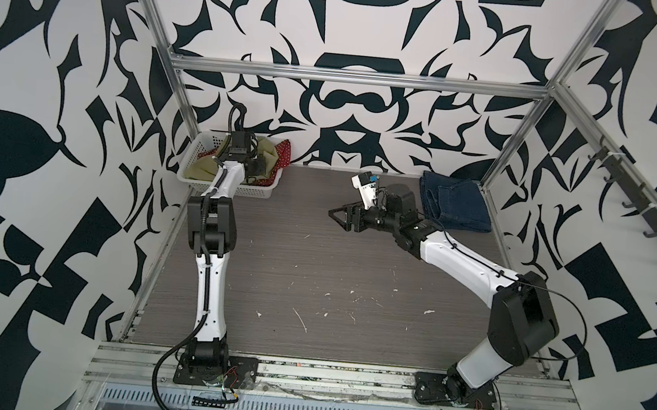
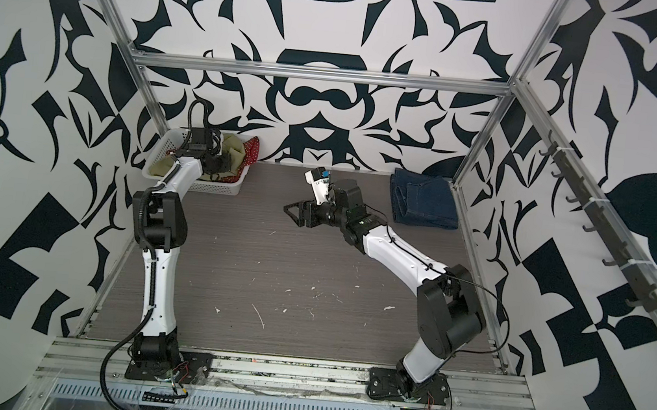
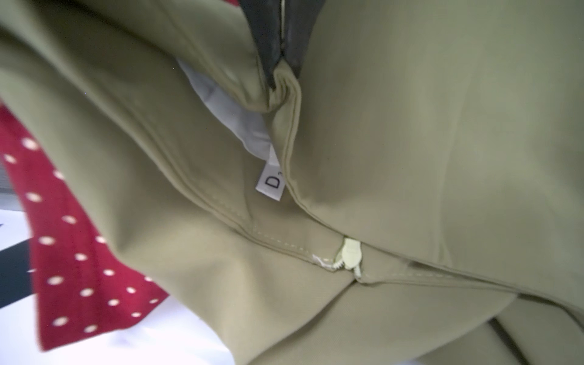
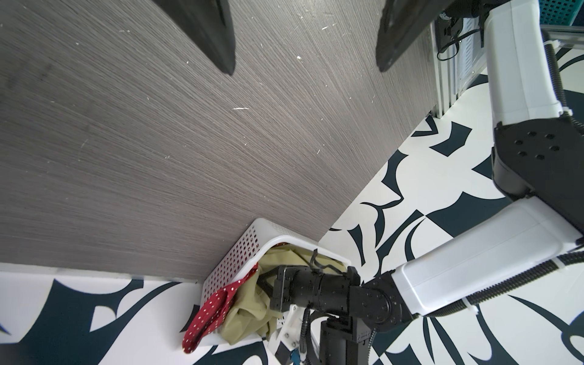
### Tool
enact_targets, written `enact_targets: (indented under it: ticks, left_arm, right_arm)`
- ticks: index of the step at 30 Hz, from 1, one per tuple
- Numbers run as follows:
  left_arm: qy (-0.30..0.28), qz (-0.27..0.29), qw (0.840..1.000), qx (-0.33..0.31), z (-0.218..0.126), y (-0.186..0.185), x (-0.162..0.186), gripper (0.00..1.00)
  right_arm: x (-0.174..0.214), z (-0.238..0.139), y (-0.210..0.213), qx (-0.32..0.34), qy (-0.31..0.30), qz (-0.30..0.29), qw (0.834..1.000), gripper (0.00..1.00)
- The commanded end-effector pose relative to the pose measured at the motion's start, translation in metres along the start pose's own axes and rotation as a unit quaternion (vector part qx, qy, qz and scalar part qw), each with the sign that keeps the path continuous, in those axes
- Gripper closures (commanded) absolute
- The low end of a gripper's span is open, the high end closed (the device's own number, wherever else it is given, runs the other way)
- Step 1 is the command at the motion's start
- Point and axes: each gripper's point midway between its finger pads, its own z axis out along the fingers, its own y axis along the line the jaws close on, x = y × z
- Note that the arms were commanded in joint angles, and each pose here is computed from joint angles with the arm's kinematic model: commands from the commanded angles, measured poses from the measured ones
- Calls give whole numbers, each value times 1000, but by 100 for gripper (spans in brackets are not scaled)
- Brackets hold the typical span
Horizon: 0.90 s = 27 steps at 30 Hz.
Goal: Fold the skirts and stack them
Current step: 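Lift the green skirt out and lay it on the table center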
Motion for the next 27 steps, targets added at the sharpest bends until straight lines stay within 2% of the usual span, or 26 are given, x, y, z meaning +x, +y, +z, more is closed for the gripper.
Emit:
enact_targets:
  ticks: [1, 14, 17, 20, 27]
  left_arm:
    - [-80, 4, 997, 7, -60, -9, -60, 100]
    - [-188, 8, 981, 49, -165, -37, -125, 100]
    - [-210, 35, 974, 75, -193, -51, -140, 100]
    - [-226, 62, 967, 101, -227, -66, -155, 100]
    - [-321, 78, 937, 116, -329, -85, -199, 100]
  right_arm:
    - [-20, -13, 12, -3, -30, -26, 999, 27]
    - [-14, -23, 9, 15, -34, -34, 999, 26]
    - [-15, -23, 10, 14, -36, -35, 999, 26]
    - [-16, -23, 10, 13, -39, -36, 999, 26]
    - [-18, -24, 10, 12, -47, -36, 998, 27]
